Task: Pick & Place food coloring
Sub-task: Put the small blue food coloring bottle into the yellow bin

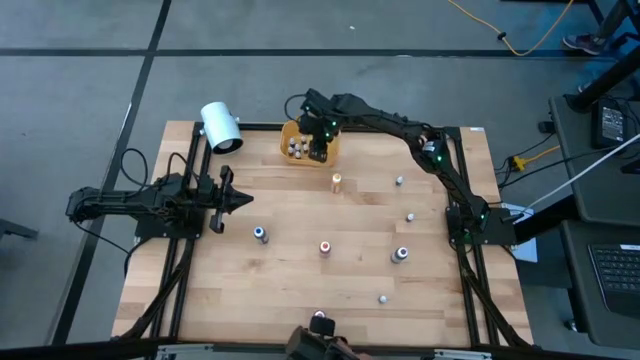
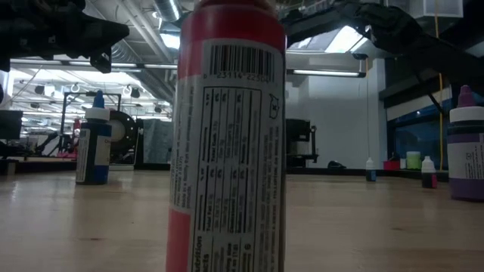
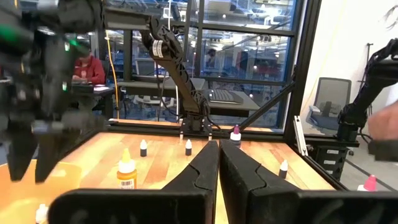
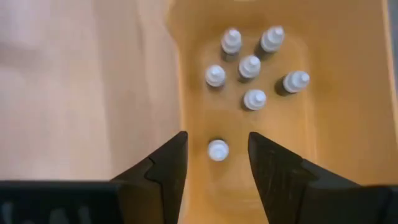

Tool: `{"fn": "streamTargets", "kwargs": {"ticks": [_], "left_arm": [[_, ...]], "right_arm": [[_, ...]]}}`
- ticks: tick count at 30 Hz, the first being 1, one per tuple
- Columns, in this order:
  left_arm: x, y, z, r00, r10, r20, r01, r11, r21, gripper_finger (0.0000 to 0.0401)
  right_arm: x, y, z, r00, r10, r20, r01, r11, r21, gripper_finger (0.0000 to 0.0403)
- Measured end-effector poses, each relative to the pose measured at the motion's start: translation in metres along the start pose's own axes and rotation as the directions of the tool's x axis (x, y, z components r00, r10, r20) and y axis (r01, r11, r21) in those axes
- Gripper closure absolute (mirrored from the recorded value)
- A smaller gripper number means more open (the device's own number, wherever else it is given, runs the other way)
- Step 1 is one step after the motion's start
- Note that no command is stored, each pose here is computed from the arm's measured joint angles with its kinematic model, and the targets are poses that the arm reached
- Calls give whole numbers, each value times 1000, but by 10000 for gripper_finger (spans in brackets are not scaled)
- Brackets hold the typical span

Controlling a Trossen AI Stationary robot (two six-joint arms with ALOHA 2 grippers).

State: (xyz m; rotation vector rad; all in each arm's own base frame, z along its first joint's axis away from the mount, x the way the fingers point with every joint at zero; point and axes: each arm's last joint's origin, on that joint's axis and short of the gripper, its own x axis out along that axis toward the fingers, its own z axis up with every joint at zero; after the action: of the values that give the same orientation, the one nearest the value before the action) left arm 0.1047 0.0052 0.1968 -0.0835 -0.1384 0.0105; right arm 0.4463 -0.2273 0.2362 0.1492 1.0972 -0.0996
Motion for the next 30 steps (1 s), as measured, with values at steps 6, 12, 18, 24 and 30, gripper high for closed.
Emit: {"fn": "streamTargets", "kwargs": {"ticks": [6,12,18,24,30], "left_arm": [[0,0,0,1000,0,0,0,1000,0,388],[0,0,0,1000,0,1,0,1000,0,393],[0,0,0,1000,0,0,0,1000,0,389],[0,0,0,1000,0,0,0,1000,0,391],[0,0,0,1000,0,0,0,1000,0,391]], "right_arm": [[-37,1,2,999,48,21,-48,998,41,233],[-68,1,-11,997,61,-54,-55,993,100,233],[-107,13,-19,994,70,-79,-62,992,110,233],[-160,31,-45,998,54,-34,-50,991,122,233],[-189,54,-109,999,-32,7,30,979,201,233]]}}
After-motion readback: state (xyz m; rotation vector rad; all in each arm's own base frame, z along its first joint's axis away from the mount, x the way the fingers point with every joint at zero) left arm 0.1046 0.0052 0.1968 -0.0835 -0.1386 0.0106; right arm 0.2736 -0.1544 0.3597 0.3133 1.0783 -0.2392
